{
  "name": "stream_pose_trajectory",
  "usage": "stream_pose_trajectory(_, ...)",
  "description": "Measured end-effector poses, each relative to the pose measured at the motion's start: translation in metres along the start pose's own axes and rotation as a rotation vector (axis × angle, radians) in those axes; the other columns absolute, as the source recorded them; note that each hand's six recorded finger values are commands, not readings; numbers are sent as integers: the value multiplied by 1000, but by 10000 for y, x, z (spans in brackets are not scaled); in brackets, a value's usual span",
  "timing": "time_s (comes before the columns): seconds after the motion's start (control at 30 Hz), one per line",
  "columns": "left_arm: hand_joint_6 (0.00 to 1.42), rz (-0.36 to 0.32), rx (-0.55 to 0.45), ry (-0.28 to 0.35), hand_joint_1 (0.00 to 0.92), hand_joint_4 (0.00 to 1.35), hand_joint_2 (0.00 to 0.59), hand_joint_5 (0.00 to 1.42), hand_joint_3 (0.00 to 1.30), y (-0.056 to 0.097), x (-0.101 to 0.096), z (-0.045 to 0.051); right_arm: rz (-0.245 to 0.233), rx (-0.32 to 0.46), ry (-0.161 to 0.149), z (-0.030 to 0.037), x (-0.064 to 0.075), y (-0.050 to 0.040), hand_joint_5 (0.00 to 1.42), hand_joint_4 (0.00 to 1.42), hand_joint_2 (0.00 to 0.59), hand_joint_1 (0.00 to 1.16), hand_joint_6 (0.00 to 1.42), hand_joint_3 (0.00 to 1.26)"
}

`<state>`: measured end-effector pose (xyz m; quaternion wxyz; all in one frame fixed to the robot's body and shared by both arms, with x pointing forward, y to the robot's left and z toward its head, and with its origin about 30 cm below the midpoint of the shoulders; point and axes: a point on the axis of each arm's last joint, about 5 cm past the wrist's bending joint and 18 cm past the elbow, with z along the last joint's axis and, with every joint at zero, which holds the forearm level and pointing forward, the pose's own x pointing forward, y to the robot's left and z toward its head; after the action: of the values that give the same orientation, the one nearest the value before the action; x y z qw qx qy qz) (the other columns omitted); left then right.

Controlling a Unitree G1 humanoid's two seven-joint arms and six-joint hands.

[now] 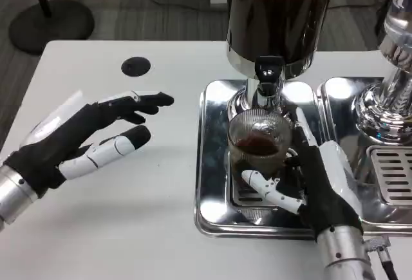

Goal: Grasp the cup under the faucet to collect the drink, then remove the cup.

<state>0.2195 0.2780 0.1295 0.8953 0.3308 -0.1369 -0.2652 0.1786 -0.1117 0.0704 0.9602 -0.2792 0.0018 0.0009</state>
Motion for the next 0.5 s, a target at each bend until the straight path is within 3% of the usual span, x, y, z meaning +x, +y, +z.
stream_pose_trajectory(0.13,306,-2,-2,7,0,219,149,237,286,-4,-16,-9,-30,3,1,3,-11,46,327,227,178,666,507,176)
stream_pose_trajectory(0.5,307,-12,2,21,0,221,147,239,282,-4,-51,-18,-95,-18,-22,1,-61,94,375,277,186,666,525,263)
